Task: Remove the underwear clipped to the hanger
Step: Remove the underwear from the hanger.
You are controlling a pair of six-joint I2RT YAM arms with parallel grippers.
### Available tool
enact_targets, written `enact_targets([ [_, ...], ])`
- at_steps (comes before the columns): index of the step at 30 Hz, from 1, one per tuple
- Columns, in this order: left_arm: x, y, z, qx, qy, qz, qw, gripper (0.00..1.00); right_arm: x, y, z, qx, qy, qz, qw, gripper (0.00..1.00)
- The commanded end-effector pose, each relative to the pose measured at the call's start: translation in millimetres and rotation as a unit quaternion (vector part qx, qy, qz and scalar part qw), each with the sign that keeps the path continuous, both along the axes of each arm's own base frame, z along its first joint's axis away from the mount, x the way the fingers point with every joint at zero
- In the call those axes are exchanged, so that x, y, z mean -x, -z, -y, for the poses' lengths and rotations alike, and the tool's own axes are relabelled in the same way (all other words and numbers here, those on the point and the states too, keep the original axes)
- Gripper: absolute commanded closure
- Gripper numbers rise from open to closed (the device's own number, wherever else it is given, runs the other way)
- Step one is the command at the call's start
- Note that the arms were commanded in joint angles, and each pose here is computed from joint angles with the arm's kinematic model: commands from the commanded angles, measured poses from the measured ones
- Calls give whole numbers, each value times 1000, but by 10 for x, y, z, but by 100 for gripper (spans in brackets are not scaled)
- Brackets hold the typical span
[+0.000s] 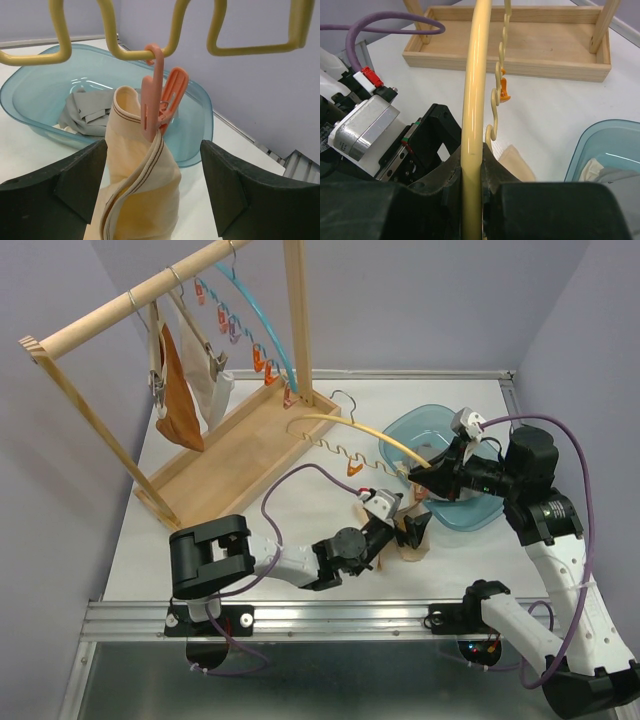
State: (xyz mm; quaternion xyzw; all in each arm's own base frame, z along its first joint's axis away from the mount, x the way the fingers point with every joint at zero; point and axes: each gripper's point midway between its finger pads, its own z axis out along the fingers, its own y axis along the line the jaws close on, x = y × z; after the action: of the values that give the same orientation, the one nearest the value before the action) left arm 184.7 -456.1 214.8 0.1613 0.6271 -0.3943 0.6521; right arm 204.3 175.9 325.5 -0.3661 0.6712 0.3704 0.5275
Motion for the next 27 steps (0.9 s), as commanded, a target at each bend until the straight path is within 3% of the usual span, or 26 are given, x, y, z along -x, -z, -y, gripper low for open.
enact_targets([
  [1,-72,-699,-78,123,-39,25,991,15,-13,-170,-11,-16,-5,50,999,99],
  [11,-202,-755,-6,117,-87,39,989,19,1,-167,-17,-19,-8,48,999,99],
  [19,-293,-790,-35,119,-122,42,984,30,2,-167,-18,-21,-8,46,999,100],
  [27,-300,-874,-27,134,-127,47,982,32,-3,-154,-21,-20,-8,45,999,99],
])
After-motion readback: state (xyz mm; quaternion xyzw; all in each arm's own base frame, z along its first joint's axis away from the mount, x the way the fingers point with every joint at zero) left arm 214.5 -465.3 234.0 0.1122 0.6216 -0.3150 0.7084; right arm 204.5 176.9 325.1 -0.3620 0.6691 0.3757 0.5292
